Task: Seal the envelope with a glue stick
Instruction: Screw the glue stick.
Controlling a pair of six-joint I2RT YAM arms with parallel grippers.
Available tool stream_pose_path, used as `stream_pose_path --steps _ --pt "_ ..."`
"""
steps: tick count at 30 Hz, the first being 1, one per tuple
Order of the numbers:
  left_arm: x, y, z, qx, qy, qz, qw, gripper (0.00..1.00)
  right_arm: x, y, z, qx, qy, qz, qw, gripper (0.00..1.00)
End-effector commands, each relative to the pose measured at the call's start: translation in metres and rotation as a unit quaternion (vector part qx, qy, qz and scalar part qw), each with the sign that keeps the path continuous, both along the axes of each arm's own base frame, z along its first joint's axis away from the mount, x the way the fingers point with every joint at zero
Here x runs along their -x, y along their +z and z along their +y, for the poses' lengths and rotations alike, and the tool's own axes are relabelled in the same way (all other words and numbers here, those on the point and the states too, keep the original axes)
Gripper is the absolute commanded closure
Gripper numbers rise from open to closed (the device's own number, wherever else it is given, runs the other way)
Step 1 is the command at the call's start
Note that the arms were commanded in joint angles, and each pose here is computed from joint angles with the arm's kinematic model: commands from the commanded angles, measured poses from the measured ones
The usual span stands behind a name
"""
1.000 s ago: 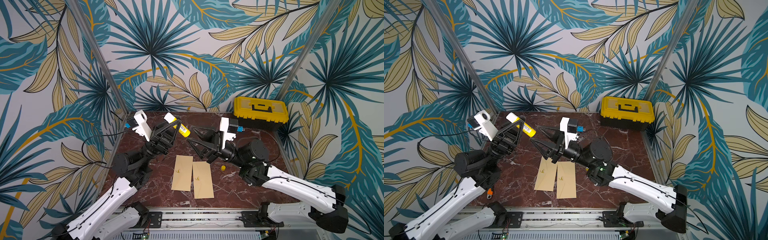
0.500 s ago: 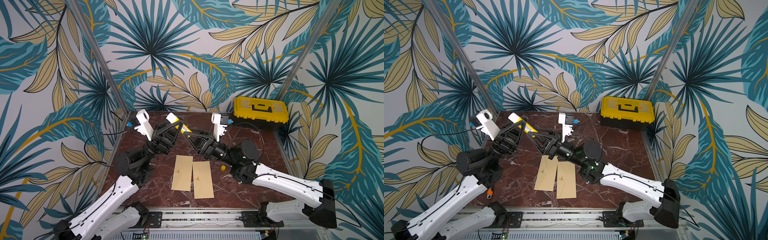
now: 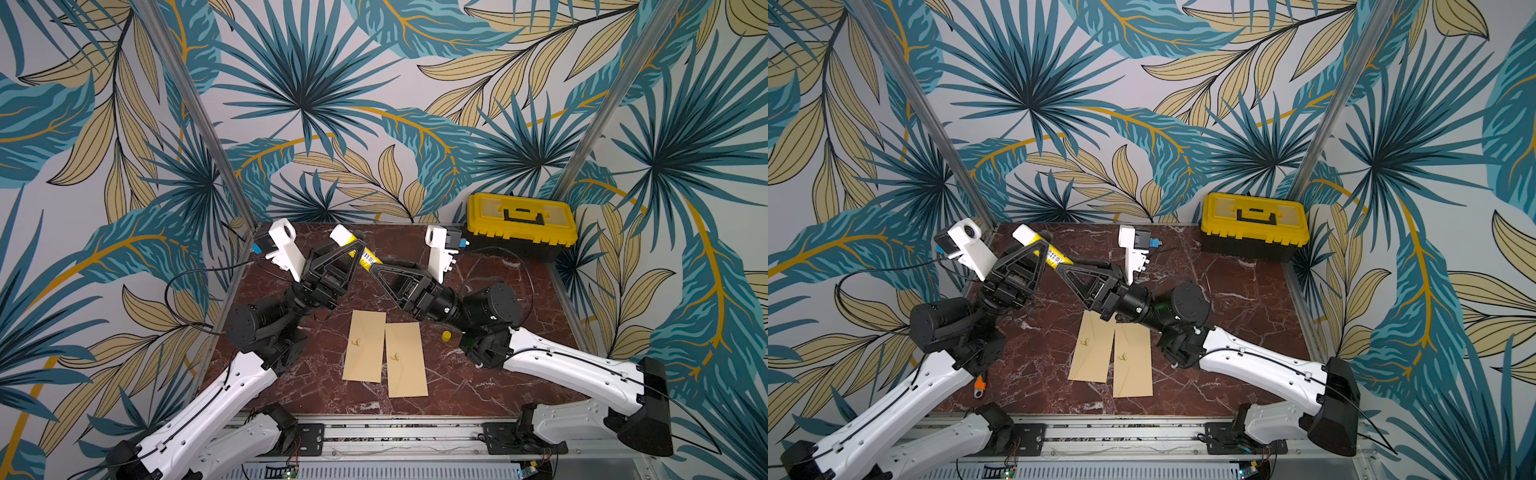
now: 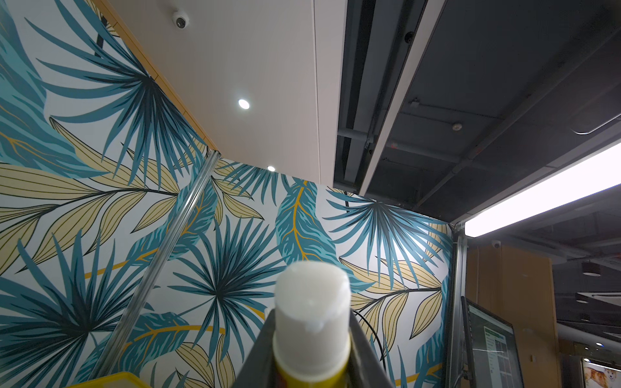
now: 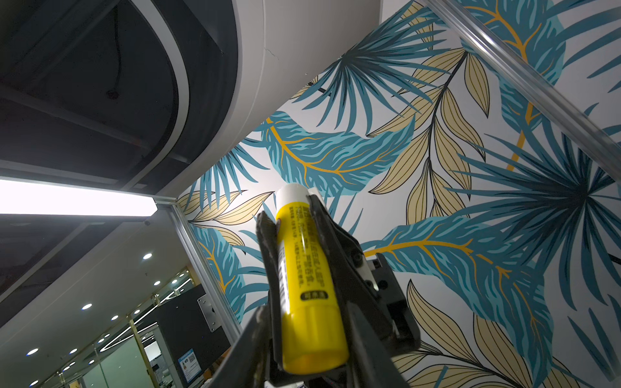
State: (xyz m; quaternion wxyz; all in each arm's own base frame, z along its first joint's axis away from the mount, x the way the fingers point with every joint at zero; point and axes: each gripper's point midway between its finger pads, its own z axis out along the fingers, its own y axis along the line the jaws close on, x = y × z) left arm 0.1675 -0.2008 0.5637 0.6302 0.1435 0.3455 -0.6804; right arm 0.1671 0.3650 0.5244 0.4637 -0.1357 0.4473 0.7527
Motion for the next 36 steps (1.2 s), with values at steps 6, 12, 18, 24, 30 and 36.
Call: stream_pose_path --steps 6,12,18,24,30,36 --pt "0.019 0.02 0.013 0.023 -0.004 -0.032 0.999 1.0 0.005 -0.003 0.002 -0.008 0.018 -0.004 1.0 0.66" --pt "0.018 0.019 0.012 0.022 -0.003 -0.028 0.999 1.0 0.006 0.0 0.002 -0.011 0.015 -0.013 1.0 0.81" --pt "0.013 0.015 0.012 0.02 0.003 -0.017 1.0 1.0 0.0 0.002 0.003 0.027 -0.032 -0.046 0.998 0.85" --pt "0.001 0.005 0.016 0.022 0.028 0.018 0.999 1.0 -0.021 -0.006 -0.002 0.152 -0.167 -0.129 0.966 0.88" --pt "-0.014 -0.01 0.019 0.025 0.049 0.059 0.997 1.0 -0.03 -0.001 -0.006 0.221 -0.286 -0.295 0.884 0.9" --pt "-0.031 -0.027 0.024 0.031 0.074 0.104 0.991 1.0 -0.037 -0.003 0.008 0.29 -0.352 -0.459 0.762 0.92"
